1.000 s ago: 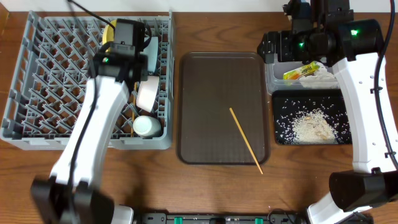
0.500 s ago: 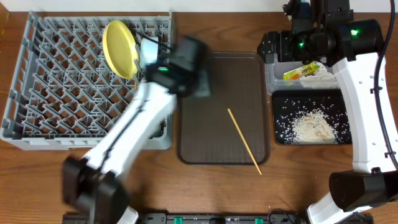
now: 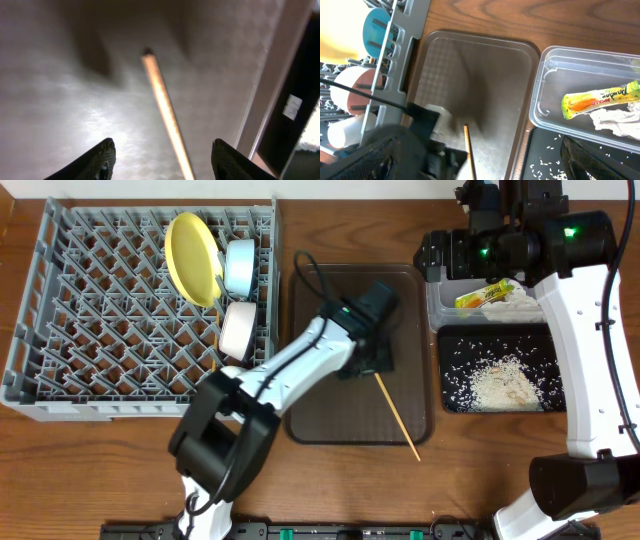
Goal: Sort waste into correct bins and load items into the dishwasher
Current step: 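Return the left gripper to the tray and grasp the second chopstick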
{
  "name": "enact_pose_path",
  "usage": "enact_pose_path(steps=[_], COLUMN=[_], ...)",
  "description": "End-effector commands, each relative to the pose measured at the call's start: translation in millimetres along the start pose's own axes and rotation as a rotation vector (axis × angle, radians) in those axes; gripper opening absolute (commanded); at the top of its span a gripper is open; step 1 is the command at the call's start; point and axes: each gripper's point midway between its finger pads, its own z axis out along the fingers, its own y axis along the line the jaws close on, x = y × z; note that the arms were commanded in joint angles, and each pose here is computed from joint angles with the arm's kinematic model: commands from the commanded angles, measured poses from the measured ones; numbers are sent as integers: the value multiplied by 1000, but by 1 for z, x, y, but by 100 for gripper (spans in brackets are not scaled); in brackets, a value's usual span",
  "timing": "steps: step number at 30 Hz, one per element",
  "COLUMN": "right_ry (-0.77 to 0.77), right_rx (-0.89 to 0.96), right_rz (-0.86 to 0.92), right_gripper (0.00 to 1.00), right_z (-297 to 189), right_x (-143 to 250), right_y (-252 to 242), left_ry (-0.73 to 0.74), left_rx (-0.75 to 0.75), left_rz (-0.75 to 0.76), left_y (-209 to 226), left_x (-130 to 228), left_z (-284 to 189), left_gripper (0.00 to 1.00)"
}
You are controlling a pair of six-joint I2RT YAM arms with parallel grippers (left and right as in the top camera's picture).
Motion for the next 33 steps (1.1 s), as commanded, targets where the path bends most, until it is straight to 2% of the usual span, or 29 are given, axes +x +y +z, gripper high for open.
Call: enact_pose_path(steps=[1, 26, 30, 33], right_ry=[6, 6, 6, 6], right_rx=[-3, -3, -2, -2], right_rz=[-5, -5, -4, -5], right_gripper=[99, 99, 99, 99], right_z=[3, 3, 3, 3], right_x=[1, 1, 0, 1], right_y=[3, 3, 3, 3], left_ry=[57, 147, 183, 203], left_rx=[-7, -40, -23, -12], left_rz=[8, -32, -47, -65], left_y=[-8, 2, 3, 5], left_x=[21, 35, 38, 37], left_z=[22, 56, 62, 64], left_gripper=[62, 40, 30, 13])
